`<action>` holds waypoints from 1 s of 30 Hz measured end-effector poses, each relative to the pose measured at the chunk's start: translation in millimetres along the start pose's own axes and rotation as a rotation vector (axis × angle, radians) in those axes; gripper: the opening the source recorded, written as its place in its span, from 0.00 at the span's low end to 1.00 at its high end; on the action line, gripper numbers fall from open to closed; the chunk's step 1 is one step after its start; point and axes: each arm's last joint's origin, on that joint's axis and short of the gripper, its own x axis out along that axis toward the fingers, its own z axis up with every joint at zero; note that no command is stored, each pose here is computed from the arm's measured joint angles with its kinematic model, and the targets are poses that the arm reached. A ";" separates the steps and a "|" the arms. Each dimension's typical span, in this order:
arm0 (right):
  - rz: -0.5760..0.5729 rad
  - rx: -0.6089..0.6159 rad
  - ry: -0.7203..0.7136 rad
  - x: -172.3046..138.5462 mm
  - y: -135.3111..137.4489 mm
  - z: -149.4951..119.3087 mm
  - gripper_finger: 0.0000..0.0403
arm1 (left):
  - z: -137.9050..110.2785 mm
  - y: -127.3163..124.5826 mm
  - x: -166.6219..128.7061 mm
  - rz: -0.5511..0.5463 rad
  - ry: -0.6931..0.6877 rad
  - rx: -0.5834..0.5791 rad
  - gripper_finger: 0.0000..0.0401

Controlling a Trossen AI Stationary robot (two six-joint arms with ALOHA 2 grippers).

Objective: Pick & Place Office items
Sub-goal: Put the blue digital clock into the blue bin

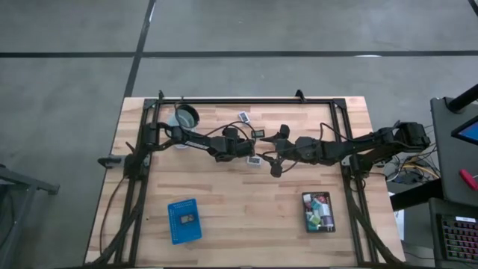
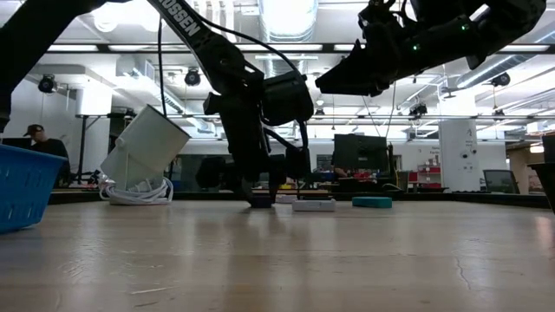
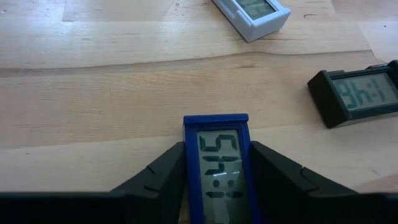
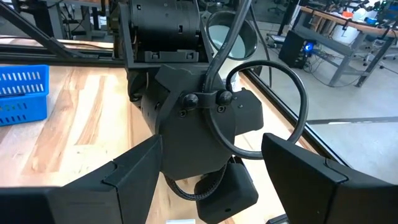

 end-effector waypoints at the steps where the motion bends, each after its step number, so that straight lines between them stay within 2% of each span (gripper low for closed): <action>1: 0.000 0.000 0.000 0.0 0.0 0.0 0.68 | -0.1 0.0 -0.1 0.000 0.000 0.002 0.41; 18: 0.000 0.000 0.000 0.0 0.0 0.0 0.68 | 8.1 0.4 -16.5 -0.009 -0.010 0.044 0.39; 30: -0.001 -0.001 0.001 0.0 -0.1 -0.2 0.68 | 23.0 9.2 -58.3 0.011 -0.036 0.080 0.39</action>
